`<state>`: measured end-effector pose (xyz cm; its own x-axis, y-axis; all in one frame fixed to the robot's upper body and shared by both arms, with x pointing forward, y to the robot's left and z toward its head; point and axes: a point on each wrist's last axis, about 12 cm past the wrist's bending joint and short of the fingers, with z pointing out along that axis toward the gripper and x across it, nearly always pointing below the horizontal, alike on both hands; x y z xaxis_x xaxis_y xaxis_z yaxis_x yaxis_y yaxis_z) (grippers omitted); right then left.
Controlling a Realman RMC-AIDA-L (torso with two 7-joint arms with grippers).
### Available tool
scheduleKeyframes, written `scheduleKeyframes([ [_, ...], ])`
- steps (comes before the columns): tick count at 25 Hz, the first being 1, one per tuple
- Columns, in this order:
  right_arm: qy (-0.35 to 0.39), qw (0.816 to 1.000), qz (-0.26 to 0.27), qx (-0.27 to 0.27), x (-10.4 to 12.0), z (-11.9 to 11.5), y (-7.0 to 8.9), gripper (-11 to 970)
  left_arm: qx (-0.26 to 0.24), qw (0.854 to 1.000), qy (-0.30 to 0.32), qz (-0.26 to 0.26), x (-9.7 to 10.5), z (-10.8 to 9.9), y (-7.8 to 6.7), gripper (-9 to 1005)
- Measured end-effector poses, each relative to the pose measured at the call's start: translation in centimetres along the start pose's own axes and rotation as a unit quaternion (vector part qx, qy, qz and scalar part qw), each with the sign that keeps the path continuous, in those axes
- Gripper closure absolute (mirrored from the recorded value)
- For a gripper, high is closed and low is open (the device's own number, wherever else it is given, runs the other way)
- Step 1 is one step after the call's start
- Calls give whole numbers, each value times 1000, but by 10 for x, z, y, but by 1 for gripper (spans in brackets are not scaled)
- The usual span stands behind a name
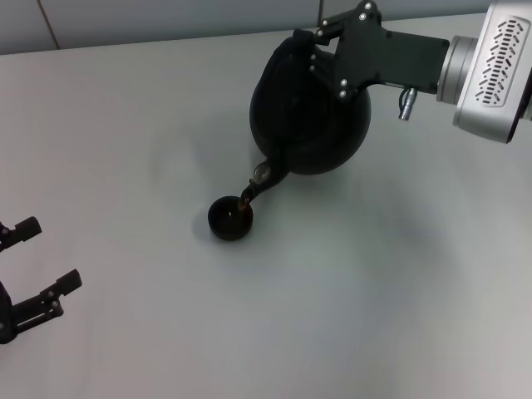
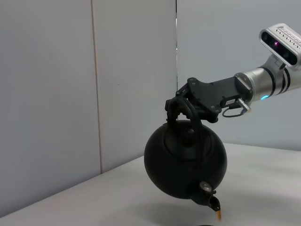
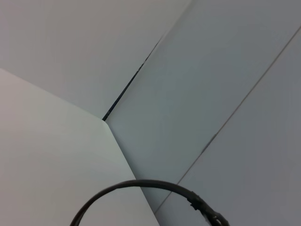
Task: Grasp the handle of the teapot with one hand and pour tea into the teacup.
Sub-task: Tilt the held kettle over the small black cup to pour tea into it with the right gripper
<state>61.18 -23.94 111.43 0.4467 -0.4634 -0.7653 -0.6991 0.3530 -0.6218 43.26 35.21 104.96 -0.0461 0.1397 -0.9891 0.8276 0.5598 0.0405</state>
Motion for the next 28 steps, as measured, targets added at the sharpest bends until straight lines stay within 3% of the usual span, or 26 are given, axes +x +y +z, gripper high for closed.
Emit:
scheduleKeyframes([
  [18,5,999,-31,-12,-4,9,-3,868,0,1000,0,1,-1,0,1,137],
  [23,-8,1000,-14,7,-6,8,-5,867,-3,1000,-4,2,-2,0,2,137],
  [28,-9,999,22,21,-2,3,2,866,-4,1000,-4,2,-2,-2,1,137],
])
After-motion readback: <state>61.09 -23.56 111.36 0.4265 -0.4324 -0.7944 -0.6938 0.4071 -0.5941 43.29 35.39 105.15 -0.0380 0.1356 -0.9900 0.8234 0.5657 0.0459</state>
